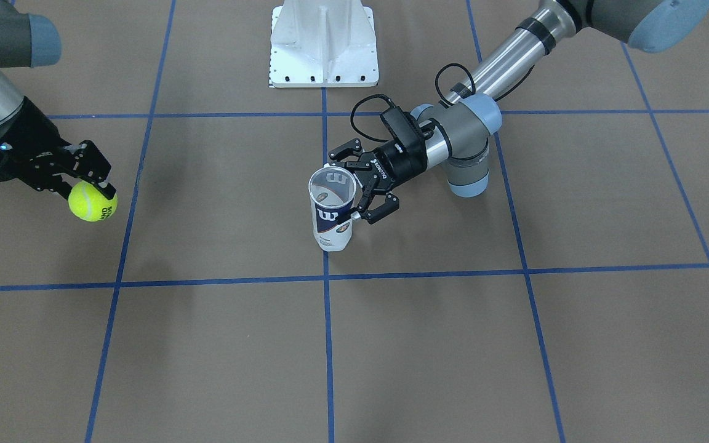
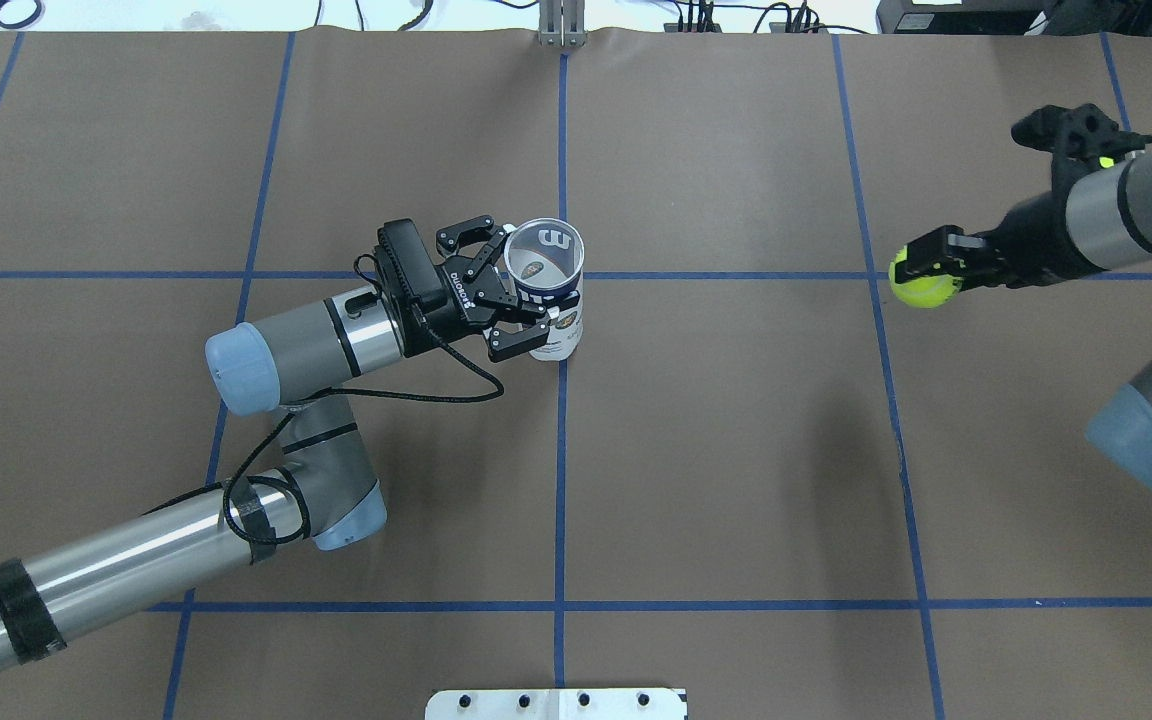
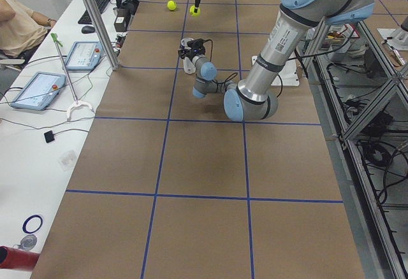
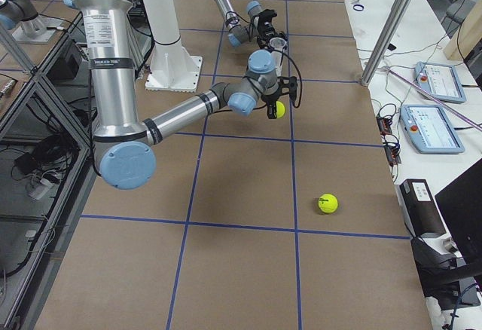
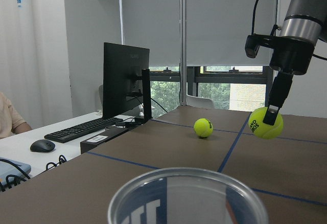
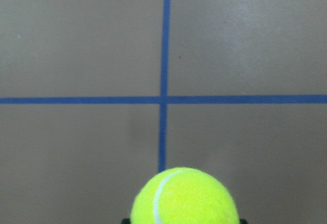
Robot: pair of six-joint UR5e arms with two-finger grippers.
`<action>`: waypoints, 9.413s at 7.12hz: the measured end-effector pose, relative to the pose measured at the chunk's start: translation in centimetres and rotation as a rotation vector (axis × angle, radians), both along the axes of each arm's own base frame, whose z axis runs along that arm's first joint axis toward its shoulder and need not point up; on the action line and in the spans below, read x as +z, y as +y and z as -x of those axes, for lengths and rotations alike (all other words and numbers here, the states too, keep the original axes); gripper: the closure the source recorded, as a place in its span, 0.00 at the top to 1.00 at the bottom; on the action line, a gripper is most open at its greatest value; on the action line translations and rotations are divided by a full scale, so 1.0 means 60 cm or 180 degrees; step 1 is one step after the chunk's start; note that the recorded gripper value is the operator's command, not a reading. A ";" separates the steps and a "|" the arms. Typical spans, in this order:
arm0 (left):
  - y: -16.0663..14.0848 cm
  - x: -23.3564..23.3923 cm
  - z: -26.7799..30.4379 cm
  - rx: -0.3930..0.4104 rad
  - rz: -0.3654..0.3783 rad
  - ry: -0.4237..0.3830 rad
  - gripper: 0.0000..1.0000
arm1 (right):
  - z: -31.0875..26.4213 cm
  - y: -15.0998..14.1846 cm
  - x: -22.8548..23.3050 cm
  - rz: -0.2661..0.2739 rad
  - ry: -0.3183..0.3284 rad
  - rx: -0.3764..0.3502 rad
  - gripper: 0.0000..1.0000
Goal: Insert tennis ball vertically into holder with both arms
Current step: 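Carry the ball with the right gripper above the tube's open top, then open the right gripper to drop the ball into the tube, then move the right gripper to the second yellow tennis ball, then grasp the second tennis ball with the right gripper, then carry the second ball with the right gripper above the tube, then open the right gripper to drop the ball into the tube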
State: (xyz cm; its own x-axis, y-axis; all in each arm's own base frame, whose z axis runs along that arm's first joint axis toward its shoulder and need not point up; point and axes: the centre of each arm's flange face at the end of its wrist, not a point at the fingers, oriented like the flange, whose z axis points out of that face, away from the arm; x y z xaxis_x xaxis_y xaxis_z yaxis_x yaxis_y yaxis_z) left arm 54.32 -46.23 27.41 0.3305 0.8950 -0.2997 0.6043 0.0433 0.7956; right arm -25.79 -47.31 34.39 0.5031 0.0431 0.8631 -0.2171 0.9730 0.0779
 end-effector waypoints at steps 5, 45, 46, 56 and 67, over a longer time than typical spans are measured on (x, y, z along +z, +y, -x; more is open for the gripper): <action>0.003 0.000 -0.004 0.0013 0.0002 -0.0004 0.88 | 0.200 0.006 -0.469 0.0684 0.0164 0.0204 0.00; 0.005 0.001 -0.003 0.0013 0.0002 -0.0010 0.95 | -0.158 -0.362 0.416 -0.0847 0.1301 -0.0356 0.00; 0.005 0.001 -0.004 0.0014 0.0002 -0.0010 0.95 | -0.126 -0.356 0.326 -0.0758 0.0944 -0.0162 0.00; 0.007 -0.001 -0.007 0.0025 0.0006 -0.0009 0.95 | 0.318 -0.018 -0.532 0.0570 0.0172 0.0517 0.00; 0.004 -0.004 -0.005 0.0015 0.0003 -0.0004 0.98 | 0.306 -0.029 -0.513 0.0372 0.0388 0.0320 1.00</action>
State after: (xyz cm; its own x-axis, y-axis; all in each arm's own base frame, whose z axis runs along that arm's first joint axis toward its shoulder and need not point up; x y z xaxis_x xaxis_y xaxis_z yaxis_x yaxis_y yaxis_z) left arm 54.62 -46.00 27.19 0.3267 0.8962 -0.3002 0.6032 0.0468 0.7962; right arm -44.14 -49.05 3.62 0.5916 0.1947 0.7824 -0.3095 0.9509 -0.0026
